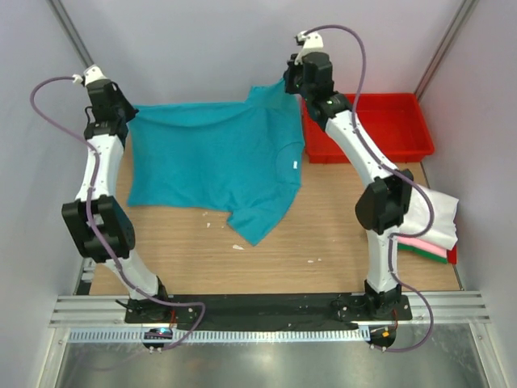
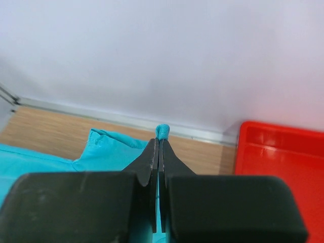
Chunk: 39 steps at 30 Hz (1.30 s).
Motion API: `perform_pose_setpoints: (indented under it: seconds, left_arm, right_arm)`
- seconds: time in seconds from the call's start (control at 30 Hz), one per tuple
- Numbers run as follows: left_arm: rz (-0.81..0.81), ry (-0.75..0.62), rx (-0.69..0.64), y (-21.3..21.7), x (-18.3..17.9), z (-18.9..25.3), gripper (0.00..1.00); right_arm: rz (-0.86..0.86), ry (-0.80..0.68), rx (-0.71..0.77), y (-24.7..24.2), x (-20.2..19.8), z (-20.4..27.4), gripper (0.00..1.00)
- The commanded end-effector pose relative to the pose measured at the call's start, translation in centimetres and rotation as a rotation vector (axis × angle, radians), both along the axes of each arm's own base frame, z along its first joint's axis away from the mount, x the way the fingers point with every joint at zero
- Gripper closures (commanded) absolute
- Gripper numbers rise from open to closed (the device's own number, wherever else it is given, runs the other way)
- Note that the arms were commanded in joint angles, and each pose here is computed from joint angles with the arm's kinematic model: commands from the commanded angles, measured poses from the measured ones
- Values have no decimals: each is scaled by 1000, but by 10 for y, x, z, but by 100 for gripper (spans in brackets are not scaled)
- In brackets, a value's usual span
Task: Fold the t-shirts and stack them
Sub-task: Flatten the tshirt out
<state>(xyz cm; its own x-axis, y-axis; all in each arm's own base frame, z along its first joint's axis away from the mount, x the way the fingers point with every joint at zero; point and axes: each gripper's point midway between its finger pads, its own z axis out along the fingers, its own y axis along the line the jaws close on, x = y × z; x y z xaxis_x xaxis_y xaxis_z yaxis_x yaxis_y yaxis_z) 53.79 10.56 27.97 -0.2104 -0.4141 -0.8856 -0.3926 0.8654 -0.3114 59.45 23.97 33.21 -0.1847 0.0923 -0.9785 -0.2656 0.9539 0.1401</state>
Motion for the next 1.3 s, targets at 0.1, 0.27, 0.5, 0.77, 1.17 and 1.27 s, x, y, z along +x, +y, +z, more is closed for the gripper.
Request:
perform_pose_setpoints:
  seconds: [0.1, 0.27, 0.5, 0.77, 1.17, 1.27]
  left_arm:
    - [-28, -206, 68, -10, -55, 100, 100]
    - [-25, -271, 86, -19, -106, 135, 100]
    - [16, -397, 143, -27, -188, 199, 100]
    - [120, -483, 187, -26, -279, 254, 100]
    - [284, -467, 138, -19, -373, 273, 100]
    - [293, -433, 133, -17, -370, 272, 100]
  right_arm:
    - [49, -303, 55, -20, -83, 159, 99]
    - [76, -365, 40, -22, -139, 192, 99]
    - [116, -458, 38, -22, -220, 237, 99]
    - [189, -521, 78, -25, -293, 278, 99]
    - [87, -512, 103, -61, -315, 310, 99]
    - [57, -494, 64, -56, -302, 311, 99]
